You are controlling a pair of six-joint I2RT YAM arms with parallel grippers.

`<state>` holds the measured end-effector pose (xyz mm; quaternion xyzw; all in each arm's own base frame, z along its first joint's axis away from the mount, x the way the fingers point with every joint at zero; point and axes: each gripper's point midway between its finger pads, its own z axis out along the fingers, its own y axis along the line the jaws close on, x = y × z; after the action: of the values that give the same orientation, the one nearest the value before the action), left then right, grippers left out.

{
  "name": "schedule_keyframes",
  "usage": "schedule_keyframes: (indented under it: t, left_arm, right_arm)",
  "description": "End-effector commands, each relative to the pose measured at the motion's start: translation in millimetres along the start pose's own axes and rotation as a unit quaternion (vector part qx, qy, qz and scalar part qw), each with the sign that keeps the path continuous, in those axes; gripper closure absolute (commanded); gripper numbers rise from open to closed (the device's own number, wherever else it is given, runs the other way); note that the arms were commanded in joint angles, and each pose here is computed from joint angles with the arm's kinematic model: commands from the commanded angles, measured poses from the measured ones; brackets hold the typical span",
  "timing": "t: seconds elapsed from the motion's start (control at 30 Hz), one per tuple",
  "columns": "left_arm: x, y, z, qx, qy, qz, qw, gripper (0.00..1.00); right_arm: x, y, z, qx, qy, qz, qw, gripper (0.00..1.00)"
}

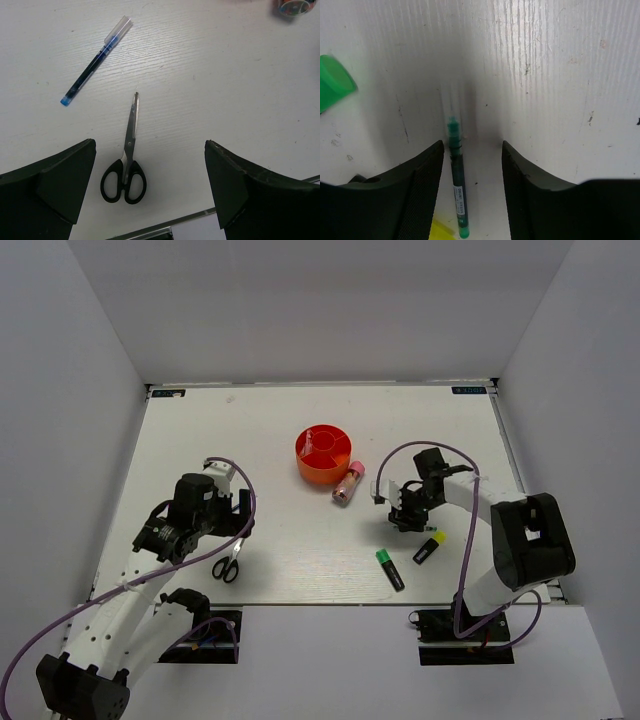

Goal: Sort the stationery into containers
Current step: Pick up the pen from the center of the board.

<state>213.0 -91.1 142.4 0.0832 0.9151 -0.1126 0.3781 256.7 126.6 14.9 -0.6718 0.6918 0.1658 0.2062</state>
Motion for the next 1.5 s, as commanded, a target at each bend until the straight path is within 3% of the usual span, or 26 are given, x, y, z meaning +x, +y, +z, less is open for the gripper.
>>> schedule_keyframes:
  t: [0.0,0.2,0.5,0.63,1.17,1.47]
  left_arm:
    - [-7,-1,-3,0.000,-0.015,0.006,1.000,0.00]
    - [-6,0,-4,0.000,-0.015,0.005,1.000,0.00]
    - [-5,0,-3,0.000,-0.014,0.006,1.000,0.00]
    - [-4,5,-2,-0.013,-0.013,0.007,1.000,0.00]
    - [-1,9,1,-0.025,-0.005,0.009,1.000,0.00]
    - [1,12,4,-0.033,-0.002,0.011,0.999,0.00]
  right_arm:
    - [8,2,9,-0.004,0.022,-0.010,1.000,0.48]
    - [17,14,17,-0.024,0.044,-0.013,0.999,0.54]
    - [29,37,16,-0.081,0.068,-0.006,0.994,0.90]
    - [19,33,9,-0.097,0.064,0.013,0.993,1.00]
    - [-47,-15,-36,-0.027,0.002,0.074,0.997,1.00]
    - [-126,-96,-78,0.079,-0.098,0.131,0.983,1.00]
